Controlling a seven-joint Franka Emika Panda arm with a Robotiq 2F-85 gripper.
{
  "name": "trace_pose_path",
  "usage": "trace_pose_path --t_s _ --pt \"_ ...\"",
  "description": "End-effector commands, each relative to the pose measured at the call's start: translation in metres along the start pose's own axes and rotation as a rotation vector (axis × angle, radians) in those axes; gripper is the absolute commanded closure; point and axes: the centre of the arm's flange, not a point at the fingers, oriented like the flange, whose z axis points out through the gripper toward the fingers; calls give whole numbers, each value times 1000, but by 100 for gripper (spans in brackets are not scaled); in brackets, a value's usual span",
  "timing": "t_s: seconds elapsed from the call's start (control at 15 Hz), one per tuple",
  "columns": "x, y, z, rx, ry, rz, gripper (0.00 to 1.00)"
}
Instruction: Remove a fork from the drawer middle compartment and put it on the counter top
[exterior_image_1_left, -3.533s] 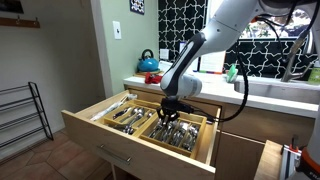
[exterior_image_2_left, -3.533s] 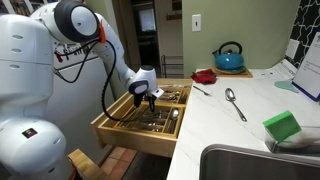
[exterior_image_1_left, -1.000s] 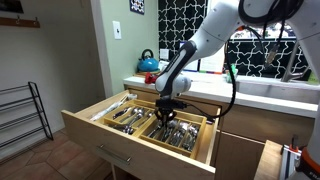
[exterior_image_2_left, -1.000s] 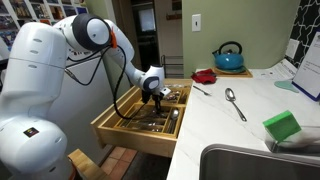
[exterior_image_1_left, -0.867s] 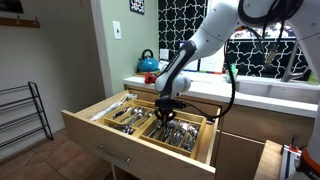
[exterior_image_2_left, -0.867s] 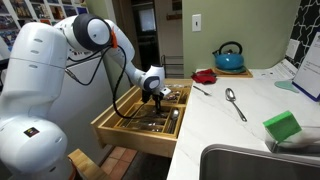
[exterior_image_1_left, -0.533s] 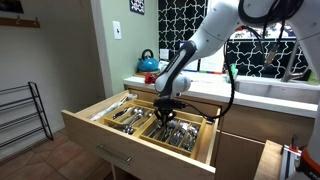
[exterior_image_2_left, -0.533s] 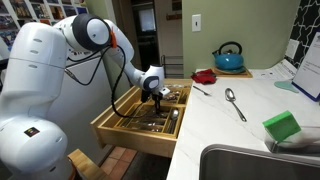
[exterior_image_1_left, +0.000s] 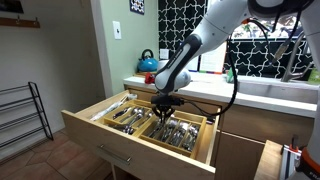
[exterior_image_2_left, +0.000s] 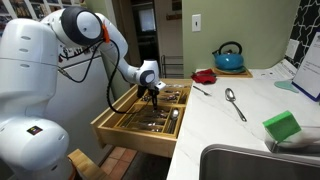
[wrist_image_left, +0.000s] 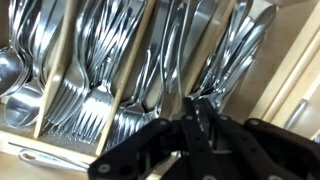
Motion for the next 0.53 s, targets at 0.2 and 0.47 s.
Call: trace_pose_path --t_s 0.2,0.47 --pt "-15 6 -26 -42 25 -9 96" --pt "-10 9 -16 -64 -2 -16 93"
